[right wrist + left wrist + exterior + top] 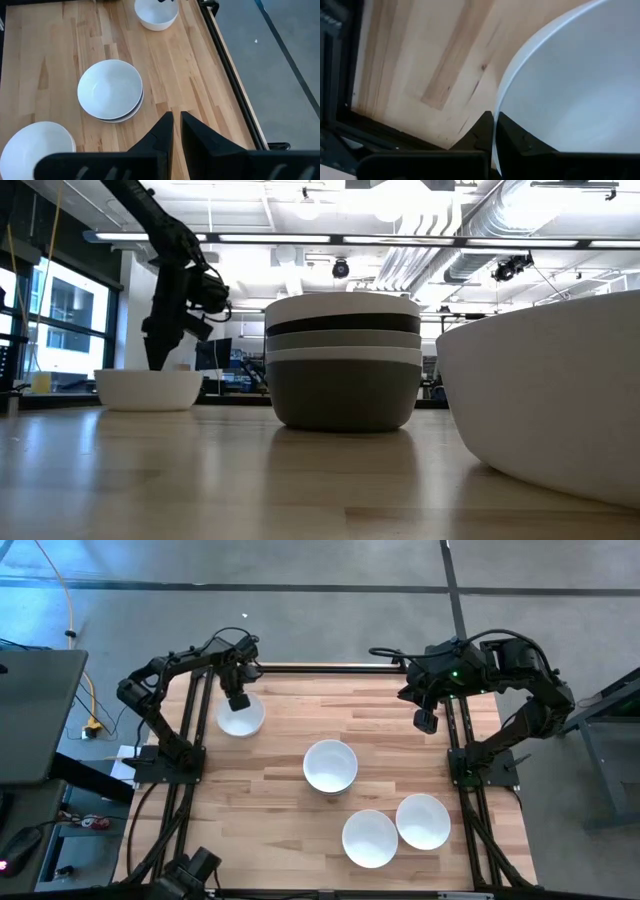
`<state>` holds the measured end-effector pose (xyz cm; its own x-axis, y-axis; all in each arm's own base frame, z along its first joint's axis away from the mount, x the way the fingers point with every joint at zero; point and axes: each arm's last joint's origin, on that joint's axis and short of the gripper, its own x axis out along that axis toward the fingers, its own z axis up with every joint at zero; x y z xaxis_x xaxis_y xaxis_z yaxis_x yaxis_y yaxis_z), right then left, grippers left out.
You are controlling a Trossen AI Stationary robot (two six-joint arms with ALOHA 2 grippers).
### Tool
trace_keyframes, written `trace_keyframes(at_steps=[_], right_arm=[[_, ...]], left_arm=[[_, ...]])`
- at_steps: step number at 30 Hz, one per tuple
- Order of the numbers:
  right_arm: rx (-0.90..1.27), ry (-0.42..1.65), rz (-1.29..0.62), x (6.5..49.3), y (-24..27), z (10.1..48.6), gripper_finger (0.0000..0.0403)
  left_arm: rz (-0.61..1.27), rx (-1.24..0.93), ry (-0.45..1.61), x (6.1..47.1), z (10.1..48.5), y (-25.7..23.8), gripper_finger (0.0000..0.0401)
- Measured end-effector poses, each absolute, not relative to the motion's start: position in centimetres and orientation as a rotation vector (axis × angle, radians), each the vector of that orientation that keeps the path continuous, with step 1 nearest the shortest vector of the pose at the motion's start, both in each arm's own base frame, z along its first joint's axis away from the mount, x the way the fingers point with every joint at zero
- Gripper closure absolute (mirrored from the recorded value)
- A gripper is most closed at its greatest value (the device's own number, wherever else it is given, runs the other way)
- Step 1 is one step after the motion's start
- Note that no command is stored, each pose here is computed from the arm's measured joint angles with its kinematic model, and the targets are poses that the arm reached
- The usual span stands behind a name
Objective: Nest bowls inside each other
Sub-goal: Stack the white bowl on top of the white bowl
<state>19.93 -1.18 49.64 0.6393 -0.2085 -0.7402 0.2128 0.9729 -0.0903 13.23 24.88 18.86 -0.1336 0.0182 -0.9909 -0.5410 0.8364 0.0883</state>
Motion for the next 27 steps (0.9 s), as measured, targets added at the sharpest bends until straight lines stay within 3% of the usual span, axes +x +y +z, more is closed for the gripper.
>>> trace_keyframes(at_steps=[9,17,27], right_arm=[[-0.008,0.838,-0.234,20.0,-1.2,49.7,0.0379],[-0.008,0.838,-0.234,20.0,-1.2,49.7,0.0379],[-0.007,0.838,-0.234,20.0,-1.2,49.7,0.0379]], left_arm=[[0.653,-0.637,1.487,14.1,20.8,25.5,0.0400],[0.578,-0.790,1.415,16.0,23.4,24.6,0.0401],[0.483,-0.804,1.401,20.2,27.9,21.8,0.0401]])
